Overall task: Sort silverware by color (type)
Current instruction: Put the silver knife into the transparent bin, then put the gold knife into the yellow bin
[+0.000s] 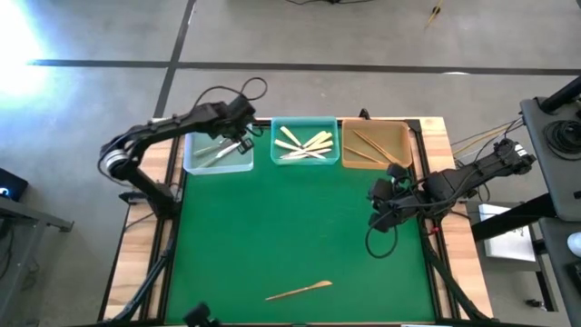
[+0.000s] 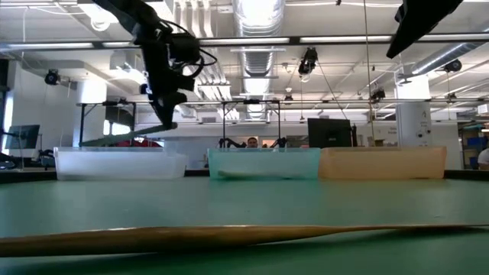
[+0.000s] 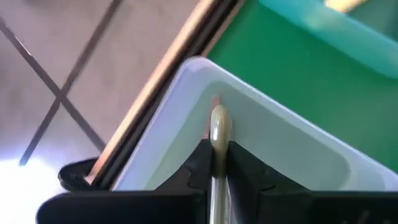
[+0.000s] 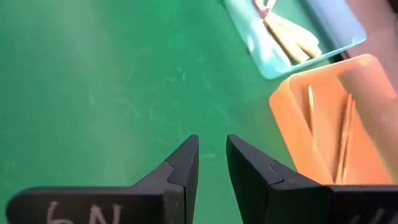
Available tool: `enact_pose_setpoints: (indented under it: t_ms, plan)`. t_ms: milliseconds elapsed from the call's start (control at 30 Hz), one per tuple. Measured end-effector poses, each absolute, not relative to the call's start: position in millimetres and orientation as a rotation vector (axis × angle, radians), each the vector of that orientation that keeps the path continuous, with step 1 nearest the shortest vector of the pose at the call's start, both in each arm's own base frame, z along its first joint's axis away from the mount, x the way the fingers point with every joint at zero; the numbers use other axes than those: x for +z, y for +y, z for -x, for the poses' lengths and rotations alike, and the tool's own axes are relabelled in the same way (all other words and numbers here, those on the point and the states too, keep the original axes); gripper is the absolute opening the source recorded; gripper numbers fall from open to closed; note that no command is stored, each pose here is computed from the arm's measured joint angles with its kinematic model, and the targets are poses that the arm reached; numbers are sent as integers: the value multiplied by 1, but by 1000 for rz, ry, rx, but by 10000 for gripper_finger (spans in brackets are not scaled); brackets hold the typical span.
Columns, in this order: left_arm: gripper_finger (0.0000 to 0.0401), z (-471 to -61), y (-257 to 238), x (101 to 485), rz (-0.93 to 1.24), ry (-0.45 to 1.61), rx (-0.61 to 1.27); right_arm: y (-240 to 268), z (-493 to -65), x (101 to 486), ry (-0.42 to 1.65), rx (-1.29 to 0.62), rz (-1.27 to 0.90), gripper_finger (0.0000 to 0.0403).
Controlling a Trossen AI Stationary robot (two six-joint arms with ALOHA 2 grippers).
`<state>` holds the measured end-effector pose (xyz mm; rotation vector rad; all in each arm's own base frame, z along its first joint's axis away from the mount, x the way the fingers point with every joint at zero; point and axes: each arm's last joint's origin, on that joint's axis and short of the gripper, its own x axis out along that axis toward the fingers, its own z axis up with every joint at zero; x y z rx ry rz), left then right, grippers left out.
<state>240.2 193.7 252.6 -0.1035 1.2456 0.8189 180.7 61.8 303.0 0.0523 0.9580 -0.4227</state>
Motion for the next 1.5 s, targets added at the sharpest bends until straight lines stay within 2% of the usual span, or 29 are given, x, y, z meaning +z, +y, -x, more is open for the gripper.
enact_pose_setpoints:
  t_ms: [267,433,600,733,867,1100,1333,1500]
  plan:
    - [63,-222,191,253,111,1171,869,61,-181,304,921,-481,-91,91]
    - [86,-225,191,265,148,1138,799,61,-181,303,921,-483,-95,102]
    - [93,-243,187,307,216,946,603,61,-181,304,924,-477,-82,104]
    - [89,-263,169,345,370,736,304,61,-180,303,941,-459,-40,102]
    - [88,-290,126,364,423,688,88,60,-179,303,962,-452,-6,105]
    - [88,-334,14,355,273,774,-167,61,-178,302,985,-424,-21,100]
    - [88,-348,-93,318,158,920,-209,61,-178,302,987,-420,-20,102]
    - [88,-355,-141,279,128,1035,-222,61,-179,302,981,-422,-40,97]
